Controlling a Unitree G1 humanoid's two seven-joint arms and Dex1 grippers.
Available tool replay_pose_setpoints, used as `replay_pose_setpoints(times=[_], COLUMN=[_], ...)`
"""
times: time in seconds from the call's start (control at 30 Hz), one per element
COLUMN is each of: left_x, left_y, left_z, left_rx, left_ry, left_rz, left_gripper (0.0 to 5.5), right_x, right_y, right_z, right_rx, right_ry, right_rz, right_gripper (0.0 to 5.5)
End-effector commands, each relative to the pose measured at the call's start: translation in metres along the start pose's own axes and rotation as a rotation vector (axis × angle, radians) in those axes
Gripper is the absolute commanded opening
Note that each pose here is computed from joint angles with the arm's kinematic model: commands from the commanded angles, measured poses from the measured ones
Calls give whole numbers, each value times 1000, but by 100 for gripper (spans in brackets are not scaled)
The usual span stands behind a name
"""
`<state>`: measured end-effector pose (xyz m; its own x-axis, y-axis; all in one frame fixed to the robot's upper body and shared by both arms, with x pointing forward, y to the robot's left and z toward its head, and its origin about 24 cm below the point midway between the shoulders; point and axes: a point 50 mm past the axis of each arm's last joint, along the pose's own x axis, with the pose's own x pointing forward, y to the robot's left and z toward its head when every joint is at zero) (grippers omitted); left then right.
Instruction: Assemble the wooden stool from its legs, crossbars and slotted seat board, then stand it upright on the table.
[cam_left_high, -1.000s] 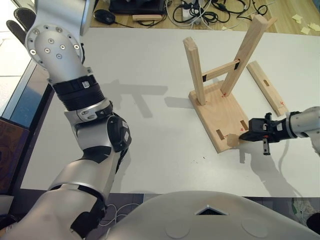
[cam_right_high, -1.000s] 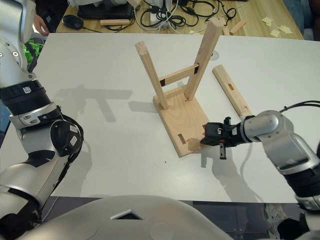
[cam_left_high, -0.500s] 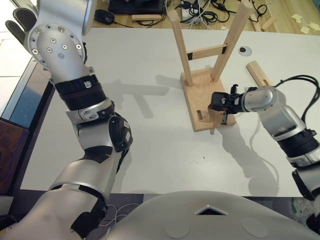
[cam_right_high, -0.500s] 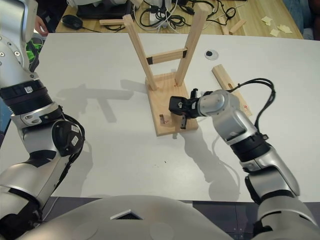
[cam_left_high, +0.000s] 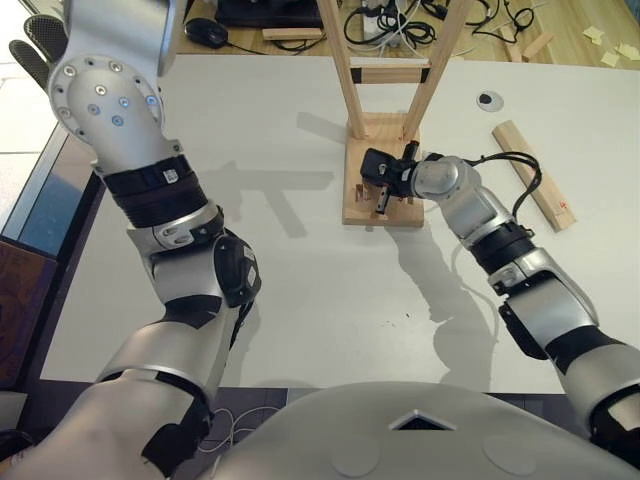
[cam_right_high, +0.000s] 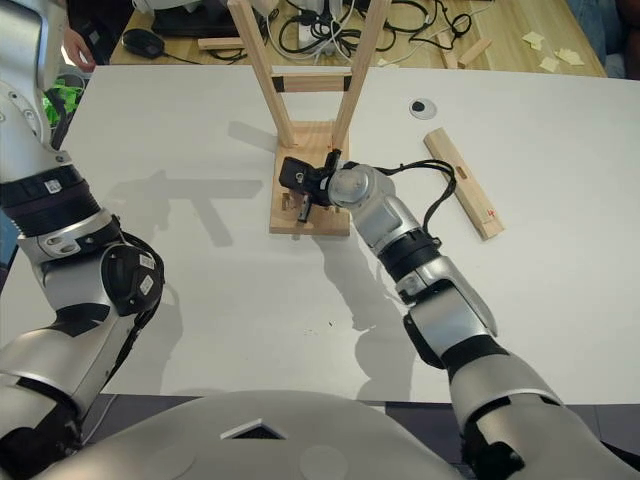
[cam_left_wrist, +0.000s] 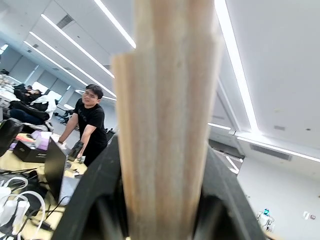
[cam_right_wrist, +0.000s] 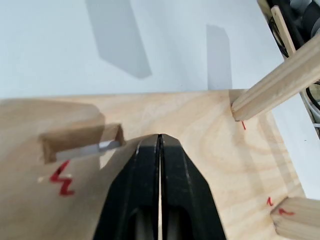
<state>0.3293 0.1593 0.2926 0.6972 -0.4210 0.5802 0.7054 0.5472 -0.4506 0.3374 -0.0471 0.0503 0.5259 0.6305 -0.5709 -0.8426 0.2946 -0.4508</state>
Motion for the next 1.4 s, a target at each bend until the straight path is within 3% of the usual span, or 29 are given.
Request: replay_pose_setpoints(times=[0.03,0.2,0.43,0.83,0.93,1.1,1.27,1.4], left_x=[-10,-39,-74,-78,-73,-63,-56,-45], left_y=[-1,4,5,8,11,4,0,3], left_z=[-20,-50,-84,-86,-86,-85,-84,-76], left_rx=[111,177,138,115,-126,-416,-500,-497], left_ry=[75,136,169,164,88,34,-46,-158], left_rz=[54,246,489,537,577,525,474,460], left_gripper=[101,101,101,101,101,101,101,101], right_x=[-5,-66,-136,-137,-135,-129,-134,-137], right_y=[-24,-42,-8,9,2,-14,-38,-35], right_z=[15,-7,-52,-54,-49,-10,42,60], right_rx=[80,290,449,497,487,531,1062,1343], right_ry=[-85,-142,-15,-11,-41,-317,-778,-976], right_rz=[-113,-276,-308,-309,-323,-335,-311,-224], right_gripper=[0,0,0,0,0,0,62,133])
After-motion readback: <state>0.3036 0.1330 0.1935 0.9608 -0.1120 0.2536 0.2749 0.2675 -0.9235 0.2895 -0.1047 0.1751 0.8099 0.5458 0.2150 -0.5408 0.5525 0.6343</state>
